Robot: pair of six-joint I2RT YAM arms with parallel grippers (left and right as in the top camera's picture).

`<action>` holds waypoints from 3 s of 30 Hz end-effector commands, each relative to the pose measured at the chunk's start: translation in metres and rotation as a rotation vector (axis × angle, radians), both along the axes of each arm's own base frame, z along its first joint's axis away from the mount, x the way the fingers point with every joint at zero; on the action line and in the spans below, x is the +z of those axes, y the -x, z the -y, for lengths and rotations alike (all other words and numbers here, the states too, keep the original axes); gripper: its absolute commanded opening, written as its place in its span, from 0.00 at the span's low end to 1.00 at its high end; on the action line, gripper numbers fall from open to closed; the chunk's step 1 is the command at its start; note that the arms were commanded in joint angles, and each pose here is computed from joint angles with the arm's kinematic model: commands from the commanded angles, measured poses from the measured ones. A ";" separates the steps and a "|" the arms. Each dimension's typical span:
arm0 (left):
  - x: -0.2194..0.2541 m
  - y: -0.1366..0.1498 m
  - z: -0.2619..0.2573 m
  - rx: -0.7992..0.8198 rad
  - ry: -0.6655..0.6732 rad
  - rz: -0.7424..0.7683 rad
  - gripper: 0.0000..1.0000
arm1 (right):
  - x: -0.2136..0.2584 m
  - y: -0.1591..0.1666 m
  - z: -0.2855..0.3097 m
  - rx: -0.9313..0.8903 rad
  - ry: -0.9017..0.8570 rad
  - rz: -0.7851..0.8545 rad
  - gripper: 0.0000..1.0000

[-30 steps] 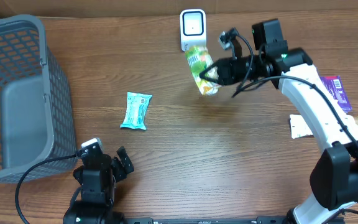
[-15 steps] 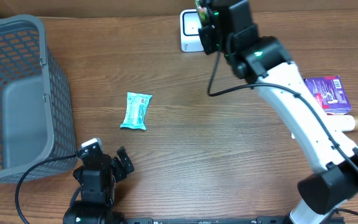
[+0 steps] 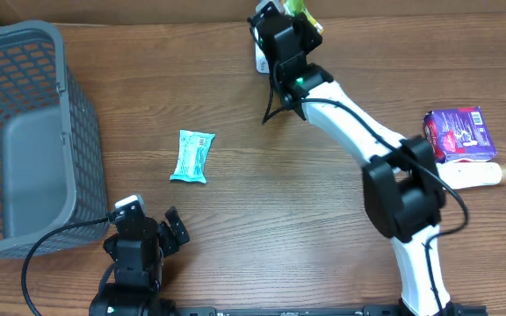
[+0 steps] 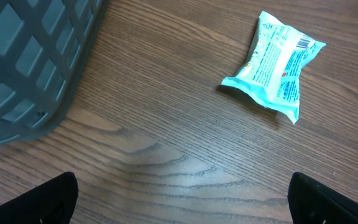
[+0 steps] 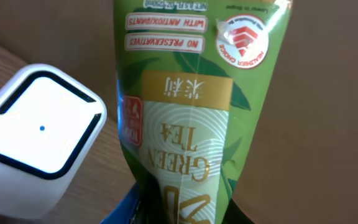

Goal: Scan the item barcode
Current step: 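Hold the pouch barcode in front of the scanner window, then carry the pouch right and set it beside the Pantene tube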

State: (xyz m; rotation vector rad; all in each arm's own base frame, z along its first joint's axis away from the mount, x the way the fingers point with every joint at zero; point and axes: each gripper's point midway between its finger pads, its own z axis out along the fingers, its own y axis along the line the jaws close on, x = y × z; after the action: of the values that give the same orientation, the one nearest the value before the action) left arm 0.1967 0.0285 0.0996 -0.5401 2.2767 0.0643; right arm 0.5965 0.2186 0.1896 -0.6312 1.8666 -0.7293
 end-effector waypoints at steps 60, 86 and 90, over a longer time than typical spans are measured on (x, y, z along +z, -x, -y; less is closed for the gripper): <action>0.003 -0.001 -0.002 0.019 0.003 0.017 1.00 | 0.045 -0.030 0.011 0.126 0.189 0.121 0.12; 0.003 -0.001 -0.002 0.019 0.003 0.016 1.00 | 0.134 0.201 0.243 -0.542 -1.210 -0.321 0.12; 0.003 -0.001 -0.002 0.019 0.003 0.016 1.00 | 0.086 0.217 0.290 -0.814 -1.325 -0.327 0.04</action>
State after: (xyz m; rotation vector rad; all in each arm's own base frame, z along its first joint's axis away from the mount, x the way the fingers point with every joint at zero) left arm 0.1967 0.0286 0.0996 -0.5403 2.2766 0.0648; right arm 0.3885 -0.0496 0.2821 0.6745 2.4552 0.2250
